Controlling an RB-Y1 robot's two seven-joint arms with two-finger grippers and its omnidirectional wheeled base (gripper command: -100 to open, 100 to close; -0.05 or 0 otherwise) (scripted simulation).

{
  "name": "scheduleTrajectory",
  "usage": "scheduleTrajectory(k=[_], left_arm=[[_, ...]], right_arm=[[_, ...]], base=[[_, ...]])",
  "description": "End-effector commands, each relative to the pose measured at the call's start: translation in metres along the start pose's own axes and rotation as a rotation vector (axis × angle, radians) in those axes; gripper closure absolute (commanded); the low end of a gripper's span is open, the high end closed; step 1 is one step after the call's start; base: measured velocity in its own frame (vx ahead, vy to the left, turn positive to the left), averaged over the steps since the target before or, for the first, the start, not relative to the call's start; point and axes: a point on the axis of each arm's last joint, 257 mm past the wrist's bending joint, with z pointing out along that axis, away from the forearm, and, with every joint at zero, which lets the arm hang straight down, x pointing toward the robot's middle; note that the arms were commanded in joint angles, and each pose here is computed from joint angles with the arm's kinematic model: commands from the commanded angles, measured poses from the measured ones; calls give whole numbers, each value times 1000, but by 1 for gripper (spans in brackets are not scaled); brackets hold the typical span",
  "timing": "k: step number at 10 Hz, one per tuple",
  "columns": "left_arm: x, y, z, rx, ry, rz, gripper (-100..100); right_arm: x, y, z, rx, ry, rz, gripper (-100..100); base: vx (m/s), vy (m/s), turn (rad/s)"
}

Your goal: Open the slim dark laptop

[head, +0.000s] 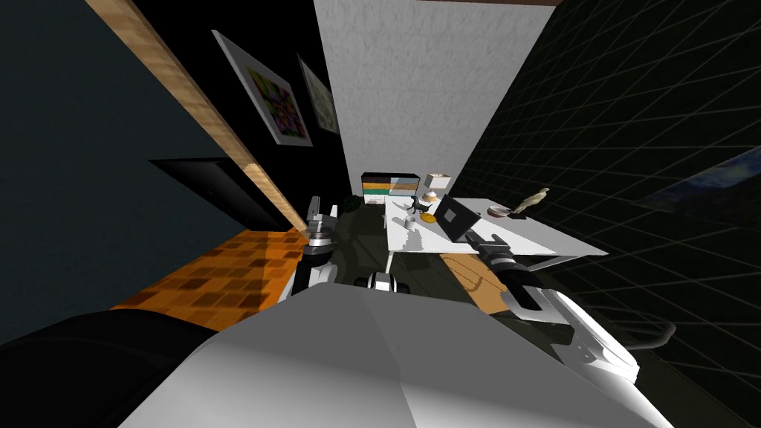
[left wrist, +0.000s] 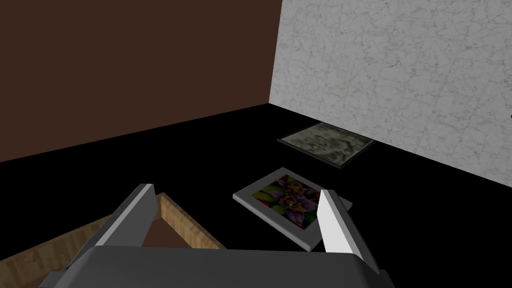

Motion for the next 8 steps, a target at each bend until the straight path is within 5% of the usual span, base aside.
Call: scheduleTrajectory(k=[1,8], left_arm=[[0,0,0,0,0,0,0],[0,0,0,0,0,0,0]], right_arm=[[9,-35,5,45,47,-168,-100],[12,-124,12,150,143,-531,-100]], base=[[57,39,146],[41,42,119]])
